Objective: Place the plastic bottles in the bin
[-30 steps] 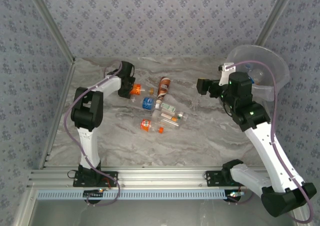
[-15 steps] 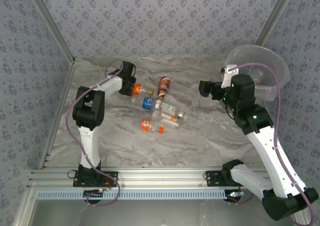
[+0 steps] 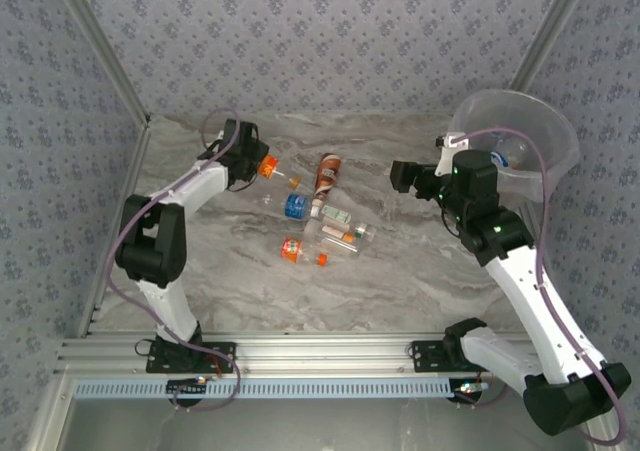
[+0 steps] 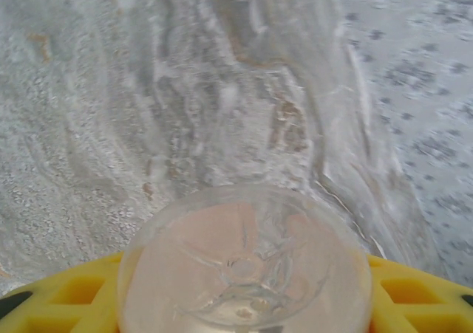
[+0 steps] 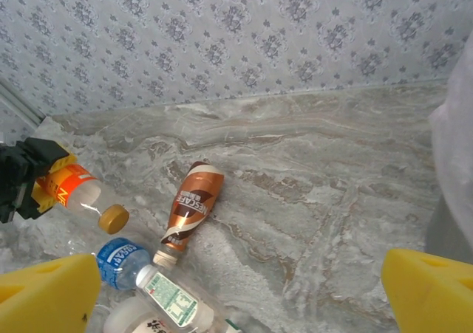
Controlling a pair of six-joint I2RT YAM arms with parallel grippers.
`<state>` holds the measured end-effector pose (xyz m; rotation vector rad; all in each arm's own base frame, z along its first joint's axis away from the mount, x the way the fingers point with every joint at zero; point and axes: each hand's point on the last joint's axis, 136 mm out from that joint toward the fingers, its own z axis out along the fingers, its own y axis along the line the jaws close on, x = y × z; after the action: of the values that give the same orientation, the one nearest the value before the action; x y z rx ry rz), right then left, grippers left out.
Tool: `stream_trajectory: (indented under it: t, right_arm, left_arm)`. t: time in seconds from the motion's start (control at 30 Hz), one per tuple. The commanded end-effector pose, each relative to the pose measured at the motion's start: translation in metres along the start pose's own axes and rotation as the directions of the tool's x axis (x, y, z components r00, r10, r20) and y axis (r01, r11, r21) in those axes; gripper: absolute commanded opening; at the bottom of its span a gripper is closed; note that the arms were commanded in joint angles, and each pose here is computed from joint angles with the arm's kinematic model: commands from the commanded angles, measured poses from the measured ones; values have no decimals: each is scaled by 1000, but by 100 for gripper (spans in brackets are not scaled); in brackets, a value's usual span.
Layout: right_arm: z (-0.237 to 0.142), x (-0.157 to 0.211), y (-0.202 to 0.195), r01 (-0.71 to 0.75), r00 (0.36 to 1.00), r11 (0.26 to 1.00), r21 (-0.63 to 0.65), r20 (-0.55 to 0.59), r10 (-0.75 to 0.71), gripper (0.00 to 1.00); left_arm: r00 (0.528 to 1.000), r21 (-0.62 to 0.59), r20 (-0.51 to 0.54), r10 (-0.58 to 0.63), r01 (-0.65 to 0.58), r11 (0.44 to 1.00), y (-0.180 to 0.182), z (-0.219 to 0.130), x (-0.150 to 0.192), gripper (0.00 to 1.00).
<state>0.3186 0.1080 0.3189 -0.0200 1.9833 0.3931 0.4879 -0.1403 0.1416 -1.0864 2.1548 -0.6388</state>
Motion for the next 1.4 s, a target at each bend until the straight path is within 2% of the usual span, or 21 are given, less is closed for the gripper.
stream_trajectory:
  t: [0.0, 0.17, 0.3, 0.47, 0.6, 0.83, 1.03, 1.3, 1.37]
  right_arm:
    - [9, 1, 7, -66, 998, 997, -36, 9, 66, 100]
    - [20, 8, 17, -122, 992, 990, -77, 9, 123, 100]
    - [29, 17, 34, -152, 988, 978, -140, -13, 151, 100]
    - [40, 30, 71, -158, 987, 945, -286, -76, 142, 100]
    - [42, 35, 113, -117, 992, 888, -444, -91, 85, 100]
    - [43, 42, 177, -14, 993, 803, -596, -100, -57, 100]
    - [48, 49, 219, -38, 990, 698, -715, -123, -71, 100]
    - [66, 61, 241, -62, 984, 659, -750, -158, -86, 100]
    - [76, 70, 240, -54, 978, 685, -727, -178, -111, 99]
  left_arm:
    - [994, 127, 0, 112, -111, 986, -27, -25, 1, 40]
    - [980, 214, -6, 196, -191, 958, -39, -57, 10, 40]
    - [953, 294, 8, 304, -292, 910, -50, -90, 23, 40]
    - [902, 448, 3, 432, -387, 806, -69, -127, 50, 41]
    - [851, 572, 15, 525, -439, 694, -86, -156, 74, 42]
    - [818, 677, 48, 573, -449, 584, -105, -189, 90, 42]
    - [805, 712, 61, 590, -450, 540, -112, -202, 95, 42]
    - [803, 744, 50, 594, -426, 514, -116, -207, 100, 42]
    - [803, 755, 52, 594, -421, 503, -119, -209, 101, 42]
